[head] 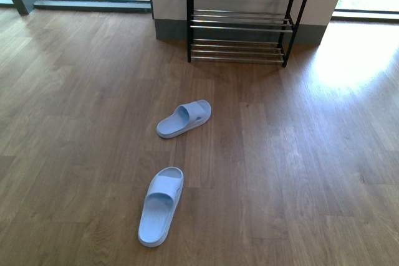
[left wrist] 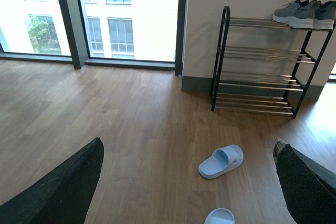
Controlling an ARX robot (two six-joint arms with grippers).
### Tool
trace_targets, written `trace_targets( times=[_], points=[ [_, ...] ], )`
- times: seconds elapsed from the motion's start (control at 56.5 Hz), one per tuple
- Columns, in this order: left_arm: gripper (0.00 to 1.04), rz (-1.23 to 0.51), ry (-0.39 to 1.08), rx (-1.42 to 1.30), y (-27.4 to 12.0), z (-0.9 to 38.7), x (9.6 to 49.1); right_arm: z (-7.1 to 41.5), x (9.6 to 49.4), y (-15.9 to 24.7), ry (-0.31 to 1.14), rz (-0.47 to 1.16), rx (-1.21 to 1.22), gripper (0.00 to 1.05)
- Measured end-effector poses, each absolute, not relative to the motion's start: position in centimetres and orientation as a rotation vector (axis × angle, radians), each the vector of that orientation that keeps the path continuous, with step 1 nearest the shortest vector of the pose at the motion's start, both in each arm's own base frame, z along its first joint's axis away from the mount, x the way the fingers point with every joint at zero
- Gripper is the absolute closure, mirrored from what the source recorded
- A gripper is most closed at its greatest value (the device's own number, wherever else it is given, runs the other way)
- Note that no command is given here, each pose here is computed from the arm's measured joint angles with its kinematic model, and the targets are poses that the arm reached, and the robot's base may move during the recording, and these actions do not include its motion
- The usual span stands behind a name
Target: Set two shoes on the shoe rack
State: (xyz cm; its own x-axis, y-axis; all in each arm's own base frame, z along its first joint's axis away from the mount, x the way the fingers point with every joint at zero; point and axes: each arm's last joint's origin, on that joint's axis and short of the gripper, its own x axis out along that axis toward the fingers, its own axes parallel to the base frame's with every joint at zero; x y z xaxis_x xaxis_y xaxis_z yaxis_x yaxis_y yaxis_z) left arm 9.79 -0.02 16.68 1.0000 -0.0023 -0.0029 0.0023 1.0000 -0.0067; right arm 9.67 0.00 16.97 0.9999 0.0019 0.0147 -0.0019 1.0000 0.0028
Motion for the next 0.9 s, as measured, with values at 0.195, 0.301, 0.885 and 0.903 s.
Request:
trace_targets(
  times=[0.195, 0.301, 0.885, 0.903],
  points=[
    [0.09, -0.002, 0.002, -0.007, -0.02, 16.69, 9.79, 16.97, 9.67, -0.01, -0.015, -0.001, 0.003, 0.09],
    [0.09, -0.002, 0.002, -0.007, -0.02, 16.69, 9.79, 16.97, 9.67, -0.01, -0.015, 0.0, 0.003, 0.09],
    [0.09, -0.002, 0.003, -0.007, -0.02, 16.67, 9.79, 16.97, 9.67, -0.01, -0.015, -0.002, 0.003, 0.09],
    [0.09, -0.002, 0.002, -0.007, -0.02, 16.69, 9.79, 16.97, 9.67, -0.01, -0.015, -0.001, 0.003, 0.09]
  ],
)
